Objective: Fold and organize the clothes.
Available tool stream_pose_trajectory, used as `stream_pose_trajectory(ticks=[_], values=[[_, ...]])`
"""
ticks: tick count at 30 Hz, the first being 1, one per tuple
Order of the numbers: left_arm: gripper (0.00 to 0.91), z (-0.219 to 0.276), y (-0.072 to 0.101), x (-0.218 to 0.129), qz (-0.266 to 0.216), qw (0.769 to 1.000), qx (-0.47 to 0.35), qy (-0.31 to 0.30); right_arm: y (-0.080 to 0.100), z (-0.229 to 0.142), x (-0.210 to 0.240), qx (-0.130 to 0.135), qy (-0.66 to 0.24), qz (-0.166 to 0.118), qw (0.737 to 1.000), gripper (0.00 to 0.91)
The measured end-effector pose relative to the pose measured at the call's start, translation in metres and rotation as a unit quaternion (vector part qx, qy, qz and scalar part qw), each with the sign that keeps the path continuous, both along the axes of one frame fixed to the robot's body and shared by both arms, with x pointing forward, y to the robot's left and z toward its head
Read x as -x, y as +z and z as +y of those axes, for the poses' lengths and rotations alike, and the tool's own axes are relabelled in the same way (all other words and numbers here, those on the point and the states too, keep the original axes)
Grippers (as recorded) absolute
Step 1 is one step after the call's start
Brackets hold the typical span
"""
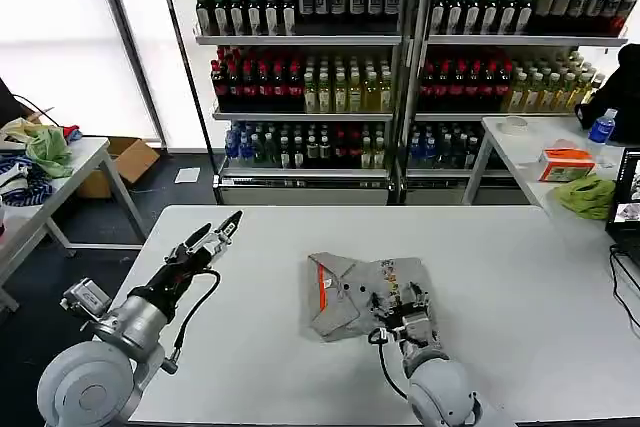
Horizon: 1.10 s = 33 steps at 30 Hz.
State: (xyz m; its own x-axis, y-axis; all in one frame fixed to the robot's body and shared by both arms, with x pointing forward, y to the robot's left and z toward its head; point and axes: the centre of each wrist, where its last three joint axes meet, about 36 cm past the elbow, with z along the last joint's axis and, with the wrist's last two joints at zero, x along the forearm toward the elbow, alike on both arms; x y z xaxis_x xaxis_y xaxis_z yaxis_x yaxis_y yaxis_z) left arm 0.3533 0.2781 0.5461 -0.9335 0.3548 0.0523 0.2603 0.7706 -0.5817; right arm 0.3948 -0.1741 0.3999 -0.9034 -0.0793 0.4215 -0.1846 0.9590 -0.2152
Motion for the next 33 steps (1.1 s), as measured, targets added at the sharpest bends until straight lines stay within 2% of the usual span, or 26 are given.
stream_pose_trajectory(ticks=[9,13,17,22,27,33], values=[[0.907,-0.002,-0.001,0.013,-0.010,1.000,-0.009,-0.001,0.053,-0.029,0.016,-0.069,0.024,-0.106,0.992,0.907],[0.907,-0.001,-0.008,0.019,-0.022,0.999,-0.030,0.013,0.063,-0.054,0.027,-0.100,0.028,-0.144,0.984,0.907],[0.907,0.003,-0.018,0.030,-0.036,0.997,-0.061,0.036,0.062,-0.080,0.042,-0.125,0.028,-0.171,0.977,0.907],[0.907,0.005,-0.039,0.043,-0.055,0.990,-0.108,0.069,0.051,-0.108,0.062,-0.142,0.025,-0.197,0.970,0.907],[0.907,0.010,-0.063,0.059,-0.088,0.977,-0.168,0.102,0.038,-0.129,0.078,-0.149,0.018,-0.215,0.965,0.907],[0.907,0.010,-0.080,0.077,-0.128,0.960,-0.222,0.112,0.031,-0.144,0.088,-0.155,0.015,-0.231,0.960,0.907]])
